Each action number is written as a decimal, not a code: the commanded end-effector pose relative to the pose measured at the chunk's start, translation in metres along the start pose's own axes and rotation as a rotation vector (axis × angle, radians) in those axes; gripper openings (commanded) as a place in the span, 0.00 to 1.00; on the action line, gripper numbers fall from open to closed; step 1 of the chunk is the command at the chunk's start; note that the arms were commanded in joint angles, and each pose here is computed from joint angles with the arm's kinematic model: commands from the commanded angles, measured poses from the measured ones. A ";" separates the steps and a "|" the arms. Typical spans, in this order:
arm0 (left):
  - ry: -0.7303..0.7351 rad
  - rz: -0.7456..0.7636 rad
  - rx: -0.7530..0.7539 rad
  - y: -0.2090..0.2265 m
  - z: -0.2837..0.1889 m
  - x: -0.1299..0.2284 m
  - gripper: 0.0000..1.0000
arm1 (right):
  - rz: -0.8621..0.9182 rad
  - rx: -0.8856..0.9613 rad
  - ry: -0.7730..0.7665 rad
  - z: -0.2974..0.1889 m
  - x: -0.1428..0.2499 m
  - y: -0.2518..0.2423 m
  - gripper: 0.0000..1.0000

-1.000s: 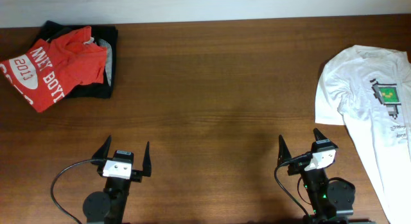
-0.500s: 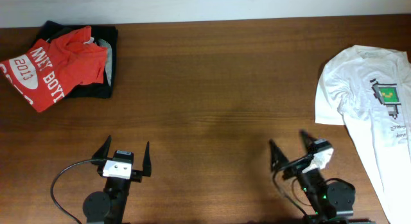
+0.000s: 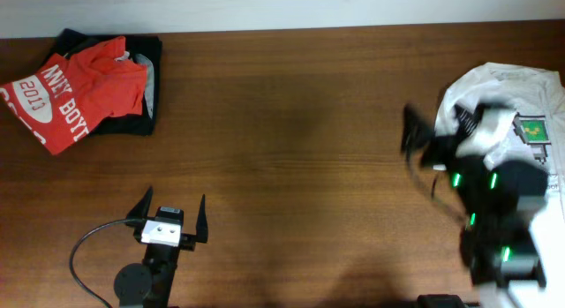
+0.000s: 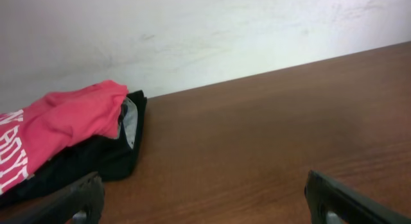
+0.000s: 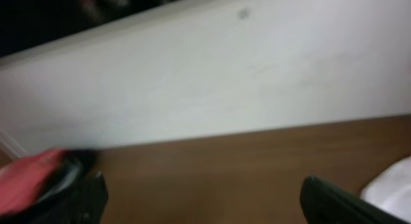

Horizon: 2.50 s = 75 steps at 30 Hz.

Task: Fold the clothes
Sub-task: 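Grasp the white T-shirt with the right gripper and drag it leftward to center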

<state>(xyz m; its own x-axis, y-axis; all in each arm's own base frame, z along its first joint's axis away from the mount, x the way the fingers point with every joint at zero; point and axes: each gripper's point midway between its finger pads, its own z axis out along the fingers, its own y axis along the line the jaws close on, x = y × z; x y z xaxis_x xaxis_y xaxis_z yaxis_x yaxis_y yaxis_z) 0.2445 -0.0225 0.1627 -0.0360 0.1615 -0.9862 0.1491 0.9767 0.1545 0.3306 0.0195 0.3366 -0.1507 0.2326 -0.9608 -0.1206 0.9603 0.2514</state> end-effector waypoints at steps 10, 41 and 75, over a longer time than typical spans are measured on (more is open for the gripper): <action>0.003 0.012 -0.008 0.001 0.000 0.002 0.99 | -0.093 0.609 0.813 0.123 0.111 -0.272 0.94; 0.003 0.012 -0.008 0.001 0.000 0.002 0.99 | -0.148 0.331 1.295 0.124 0.262 -0.219 0.68; 0.003 0.012 -0.008 0.001 0.000 0.002 0.99 | -0.141 -0.224 1.219 0.142 0.151 0.129 0.99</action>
<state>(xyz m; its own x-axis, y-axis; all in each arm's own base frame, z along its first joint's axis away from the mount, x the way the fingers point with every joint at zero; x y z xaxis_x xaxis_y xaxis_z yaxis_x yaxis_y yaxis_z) 0.2445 -0.0220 0.1627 -0.0364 0.1615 -0.9862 0.1465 0.9771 0.1546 0.4220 0.2525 0.2035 -0.8690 -0.3744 -0.3236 -0.4684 0.8334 0.2934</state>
